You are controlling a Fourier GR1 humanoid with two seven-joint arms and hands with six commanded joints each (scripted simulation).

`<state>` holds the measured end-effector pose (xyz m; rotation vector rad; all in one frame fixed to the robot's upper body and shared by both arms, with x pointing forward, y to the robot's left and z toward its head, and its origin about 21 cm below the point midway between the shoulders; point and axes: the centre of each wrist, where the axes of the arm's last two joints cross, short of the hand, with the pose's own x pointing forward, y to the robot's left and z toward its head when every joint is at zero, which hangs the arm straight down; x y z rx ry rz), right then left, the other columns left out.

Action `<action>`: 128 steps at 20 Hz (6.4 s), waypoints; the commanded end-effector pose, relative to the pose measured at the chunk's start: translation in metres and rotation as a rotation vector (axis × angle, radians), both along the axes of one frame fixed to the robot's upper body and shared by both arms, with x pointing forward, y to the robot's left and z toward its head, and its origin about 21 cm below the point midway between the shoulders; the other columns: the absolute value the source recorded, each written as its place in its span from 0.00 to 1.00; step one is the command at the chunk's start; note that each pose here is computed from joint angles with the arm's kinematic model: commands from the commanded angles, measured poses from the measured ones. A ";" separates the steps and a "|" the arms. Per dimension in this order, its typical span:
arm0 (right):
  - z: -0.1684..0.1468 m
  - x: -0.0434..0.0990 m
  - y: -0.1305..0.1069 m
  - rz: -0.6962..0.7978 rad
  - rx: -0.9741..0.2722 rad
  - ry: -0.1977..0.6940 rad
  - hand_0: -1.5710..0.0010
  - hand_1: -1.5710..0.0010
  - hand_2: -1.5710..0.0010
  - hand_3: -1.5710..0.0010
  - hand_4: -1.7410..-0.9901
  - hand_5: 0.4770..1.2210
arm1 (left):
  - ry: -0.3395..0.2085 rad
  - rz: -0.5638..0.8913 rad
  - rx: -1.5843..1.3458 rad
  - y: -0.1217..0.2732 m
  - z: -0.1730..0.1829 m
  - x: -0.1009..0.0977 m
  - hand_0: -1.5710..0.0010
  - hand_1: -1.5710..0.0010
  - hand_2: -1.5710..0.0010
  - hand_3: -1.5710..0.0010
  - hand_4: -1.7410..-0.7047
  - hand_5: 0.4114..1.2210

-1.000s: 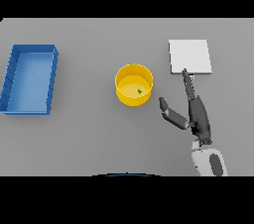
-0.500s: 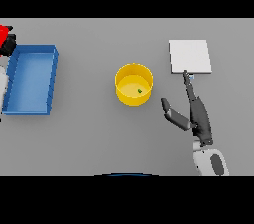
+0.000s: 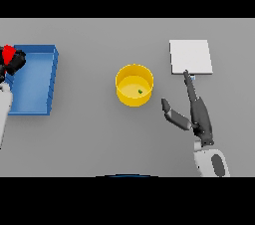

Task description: Pick up the red beaker and tilt it to pour out 1 green nut into yellow bowl. Pick up the yellow bowl and place it on the metallic measuring scale.

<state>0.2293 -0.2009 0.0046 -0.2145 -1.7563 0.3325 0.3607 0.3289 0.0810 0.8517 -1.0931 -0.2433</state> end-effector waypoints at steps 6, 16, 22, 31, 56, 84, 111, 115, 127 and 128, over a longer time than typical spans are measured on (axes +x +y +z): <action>-0.002 -0.007 -0.003 0.009 0.007 -0.018 1.00 1.00 1.00 1.00 0.98 0.21 | 0.030 -0.042 0.009 0.002 0.001 -0.015 0.39 0.49 0.48 0.51 0.76 0.35; 0.003 -0.001 -0.003 0.011 -0.060 0.020 1.00 1.00 1.00 1.00 0.96 0.22 | 0.065 -0.132 0.073 0.005 -0.010 -0.010 0.93 0.95 0.94 0.95 0.93 0.30; 0.034 0.034 -0.008 0.292 -0.447 0.022 1.00 1.00 1.00 1.00 0.86 0.27 | 0.026 -0.154 0.074 -0.002 -0.008 -0.007 0.98 0.99 0.99 0.99 0.96 0.31; 0.066 0.087 0.020 0.633 -1.012 -0.080 1.00 1.00 1.00 1.00 0.69 0.29 | 0.046 -0.150 0.088 0.003 -0.006 -0.010 1.00 1.00 1.00 1.00 0.96 0.35; 0.043 0.133 0.091 0.918 -1.381 0.117 1.00 1.00 0.98 0.95 0.60 0.38 | 0.045 -0.140 0.092 0.012 -0.006 -0.014 1.00 1.00 1.00 1.00 0.96 0.36; 0.108 0.138 0.070 0.813 -1.355 0.091 0.00 0.00 0.10 0.19 0.00 1.00 | 0.035 -0.149 0.121 0.013 0.000 -0.011 1.00 1.00 1.00 1.00 0.97 0.35; 0.091 0.202 -0.073 0.364 -1.273 0.258 0.00 0.00 0.11 0.14 0.00 1.00 | 0.055 -0.129 0.126 0.017 0.003 -0.014 1.00 1.00 1.00 1.00 0.98 0.33; 0.077 0.202 -0.075 0.389 -1.226 0.254 0.00 0.00 0.14 0.11 0.00 1.00 | 0.049 -0.143 0.130 0.019 0.006 -0.012 1.00 1.00 1.00 1.00 0.98 0.32; 0.080 0.206 -0.073 0.416 -1.269 0.292 0.68 0.71 0.65 0.62 0.22 0.64 | 0.049 -0.142 0.129 0.013 0.002 -0.009 1.00 1.00 1.00 1.00 0.99 0.31; 0.078 0.207 -0.073 0.424 -1.275 0.292 0.74 0.77 0.70 0.65 0.23 0.61 | 0.047 -0.141 0.121 0.010 0.001 -0.009 1.00 1.00 1.00 1.00 0.98 0.31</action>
